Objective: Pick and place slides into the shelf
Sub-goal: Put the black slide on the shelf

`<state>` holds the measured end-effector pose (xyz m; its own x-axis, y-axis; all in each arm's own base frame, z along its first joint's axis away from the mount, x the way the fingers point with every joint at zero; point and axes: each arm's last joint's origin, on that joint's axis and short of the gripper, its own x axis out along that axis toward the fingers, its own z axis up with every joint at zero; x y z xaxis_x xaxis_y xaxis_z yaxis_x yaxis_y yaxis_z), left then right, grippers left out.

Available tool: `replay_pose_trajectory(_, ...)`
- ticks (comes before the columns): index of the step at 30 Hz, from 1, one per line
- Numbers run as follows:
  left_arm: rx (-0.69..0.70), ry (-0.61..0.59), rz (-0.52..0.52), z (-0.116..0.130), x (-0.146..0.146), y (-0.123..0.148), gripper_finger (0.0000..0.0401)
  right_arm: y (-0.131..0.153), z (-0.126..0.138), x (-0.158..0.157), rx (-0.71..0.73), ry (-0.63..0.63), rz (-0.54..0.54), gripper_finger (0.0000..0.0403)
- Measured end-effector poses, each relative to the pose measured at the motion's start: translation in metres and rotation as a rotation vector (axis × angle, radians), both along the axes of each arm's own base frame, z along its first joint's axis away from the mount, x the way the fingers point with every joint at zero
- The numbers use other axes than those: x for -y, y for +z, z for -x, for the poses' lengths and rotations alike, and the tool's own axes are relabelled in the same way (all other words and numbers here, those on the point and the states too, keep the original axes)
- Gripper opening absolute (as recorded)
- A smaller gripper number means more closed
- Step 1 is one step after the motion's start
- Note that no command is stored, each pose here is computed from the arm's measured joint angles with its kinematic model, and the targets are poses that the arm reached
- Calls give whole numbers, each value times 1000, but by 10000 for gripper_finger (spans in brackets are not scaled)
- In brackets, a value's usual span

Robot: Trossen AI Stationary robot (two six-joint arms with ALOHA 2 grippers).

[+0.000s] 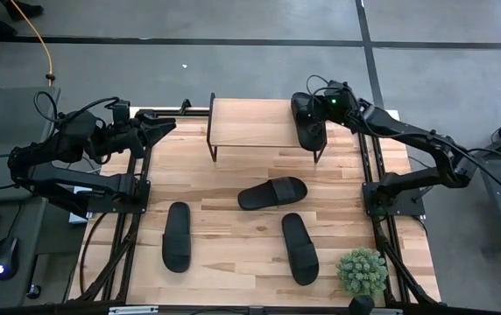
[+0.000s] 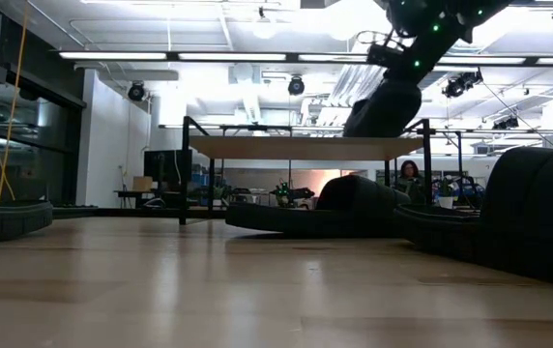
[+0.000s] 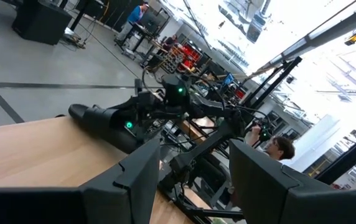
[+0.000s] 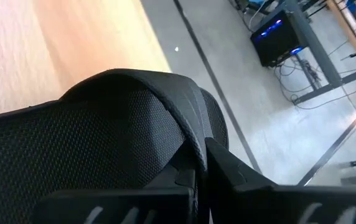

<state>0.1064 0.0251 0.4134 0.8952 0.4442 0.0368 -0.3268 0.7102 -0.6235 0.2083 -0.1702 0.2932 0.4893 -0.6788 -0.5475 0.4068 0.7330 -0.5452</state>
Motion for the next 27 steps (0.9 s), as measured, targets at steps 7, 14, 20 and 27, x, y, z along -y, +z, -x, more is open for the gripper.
replay_pose_trajectory(7,0,0,0,0,0,0,177,-6,-4,3,-22,4,-9,0)
replay_pose_trajectory(14,-1,0,-1,0,0,0,177,-7,0,5,-54,7,-11,0)
replay_pose_trajectory(20,-10,0,0,-2,0,-1,177,-7,0,5,-58,8,-14,0)
replay_pose_trajectory(27,-16,0,1,-4,-1,-1,177,-8,1,4,-89,25,-10,0)
